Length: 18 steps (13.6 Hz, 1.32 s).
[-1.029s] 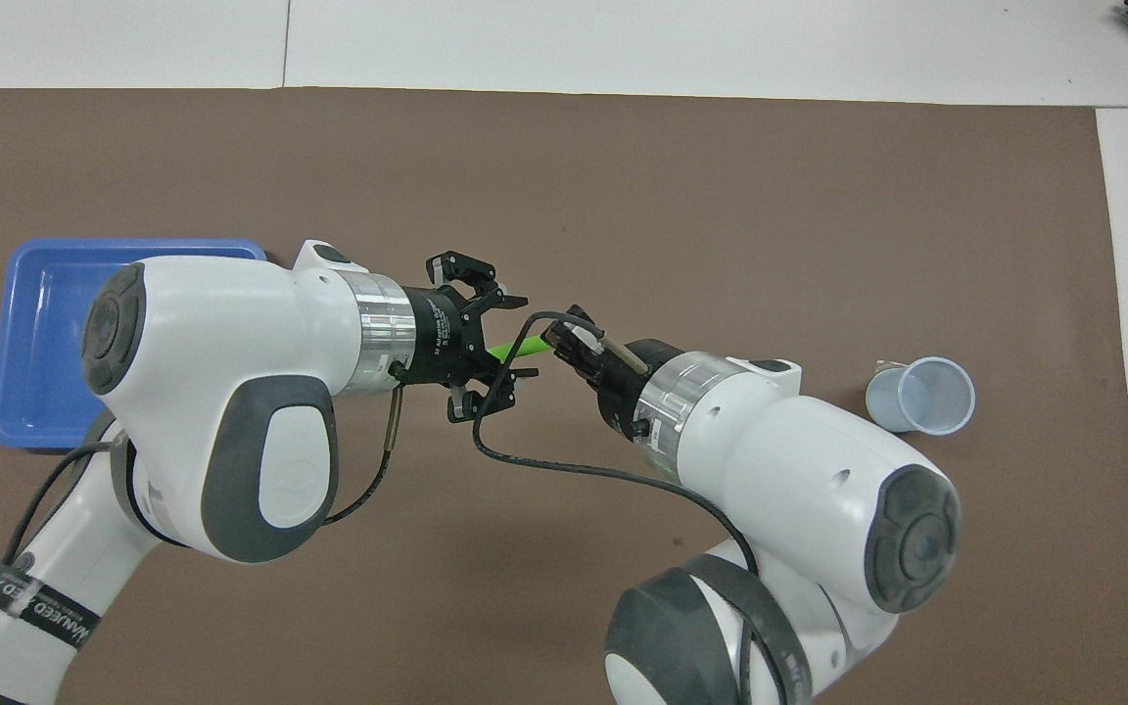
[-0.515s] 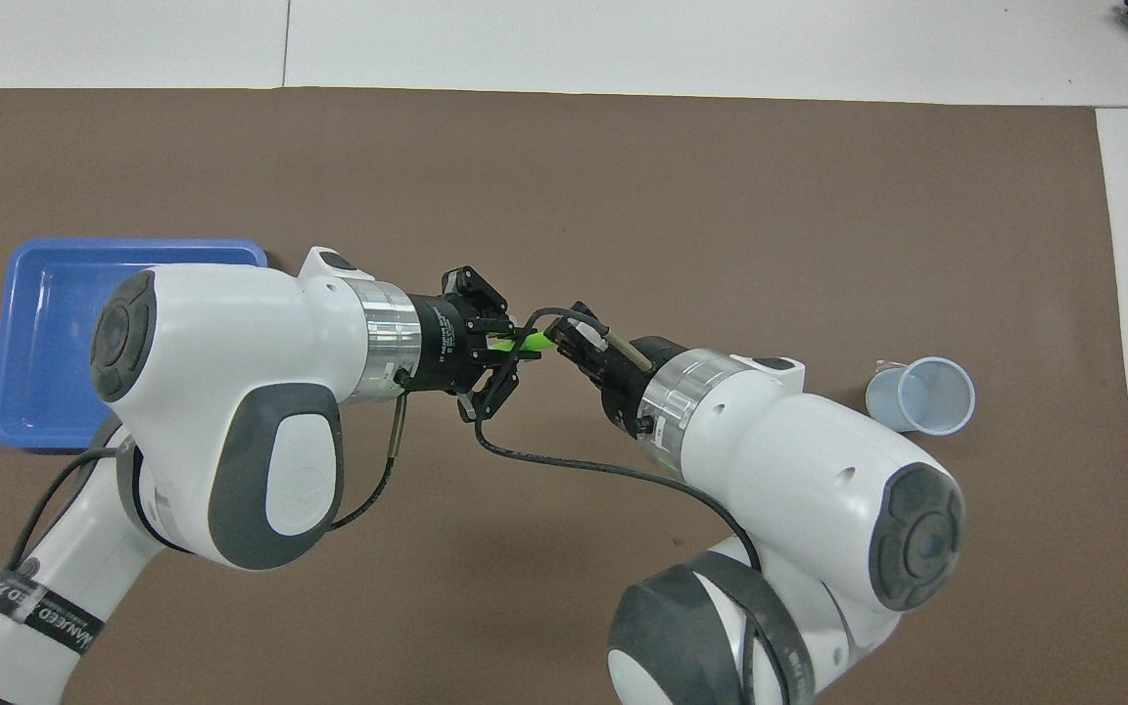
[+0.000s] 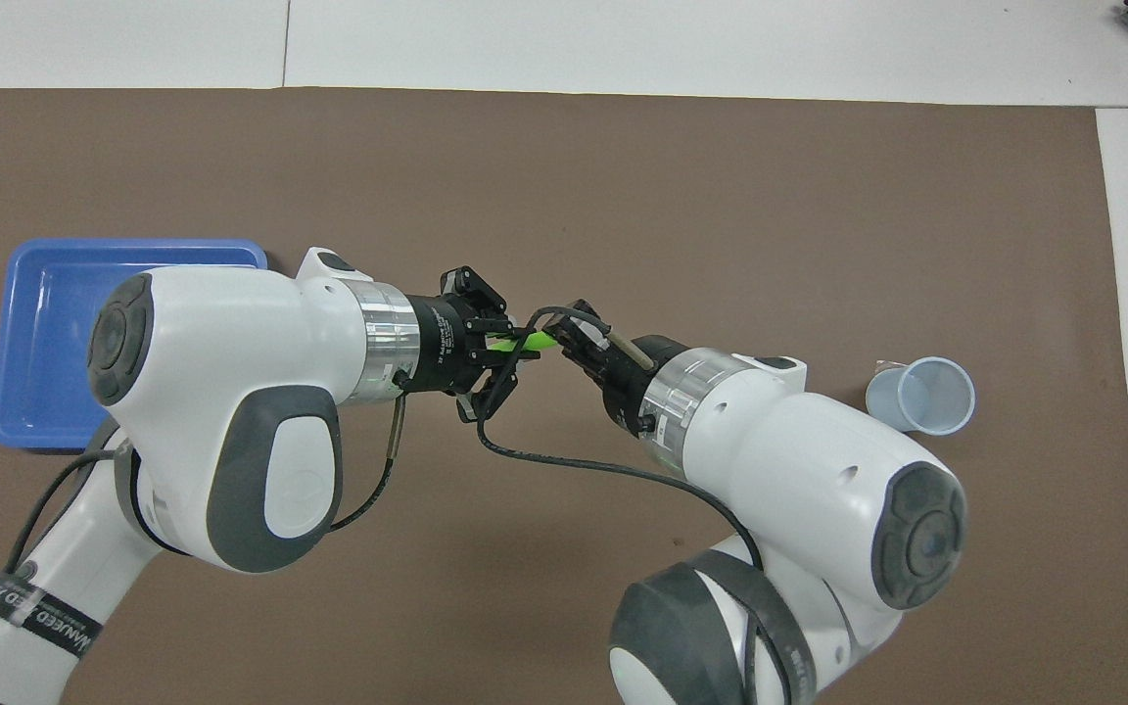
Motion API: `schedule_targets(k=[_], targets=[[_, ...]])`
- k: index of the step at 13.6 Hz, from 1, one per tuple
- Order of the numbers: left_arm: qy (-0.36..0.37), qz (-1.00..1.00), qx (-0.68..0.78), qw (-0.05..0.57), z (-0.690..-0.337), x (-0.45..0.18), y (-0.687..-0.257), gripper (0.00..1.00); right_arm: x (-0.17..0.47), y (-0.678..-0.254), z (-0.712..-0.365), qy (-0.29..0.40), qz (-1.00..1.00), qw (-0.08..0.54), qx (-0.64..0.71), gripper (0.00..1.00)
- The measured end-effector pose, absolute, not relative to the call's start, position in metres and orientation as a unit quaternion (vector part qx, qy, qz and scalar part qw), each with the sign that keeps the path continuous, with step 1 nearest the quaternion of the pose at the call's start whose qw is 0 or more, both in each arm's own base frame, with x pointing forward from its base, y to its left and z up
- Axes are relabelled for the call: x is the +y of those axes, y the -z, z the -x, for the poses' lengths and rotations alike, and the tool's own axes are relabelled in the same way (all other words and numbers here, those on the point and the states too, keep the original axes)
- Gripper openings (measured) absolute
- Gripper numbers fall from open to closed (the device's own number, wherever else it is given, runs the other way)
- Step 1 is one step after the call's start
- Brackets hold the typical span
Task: Right arm passes pens to left for tray arrangement
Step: 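Grasp the green pen from the right gripper with the left gripper, then lay the green pen in the tray with the left gripper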
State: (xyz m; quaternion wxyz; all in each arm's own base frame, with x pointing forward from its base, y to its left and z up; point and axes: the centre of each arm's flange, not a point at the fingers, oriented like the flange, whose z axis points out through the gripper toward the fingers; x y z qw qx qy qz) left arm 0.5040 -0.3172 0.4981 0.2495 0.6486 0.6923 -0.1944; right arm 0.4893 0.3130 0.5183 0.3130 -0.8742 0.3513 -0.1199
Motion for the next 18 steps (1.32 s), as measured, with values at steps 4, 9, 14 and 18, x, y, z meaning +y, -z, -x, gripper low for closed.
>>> schedule_targets(k=[4,9,14,18], targets=[[0.189,-0.656,0.686,0.254,-0.505,-0.314,-0.5,0.17,0.299,-0.523,-0.5,0.116,0.892,0.294,0.324,0.82],[0.17,-0.78,0.551,0.243,-0.501,-0.295,-0.489,0.17,0.259,-0.531,-0.52,0.126,0.95,0.207,0.198,1.0],[0.157,-0.905,0.351,0.18,-0.5,-0.224,-0.477,0.17,0.221,-0.553,-0.528,0.08,0.983,0.128,0.106,1.0],[0.127,-0.964,0.205,0.113,-0.507,-0.159,-0.468,0.17,0.158,-0.585,-0.536,0.038,0.997,0.063,0.014,1.0]])
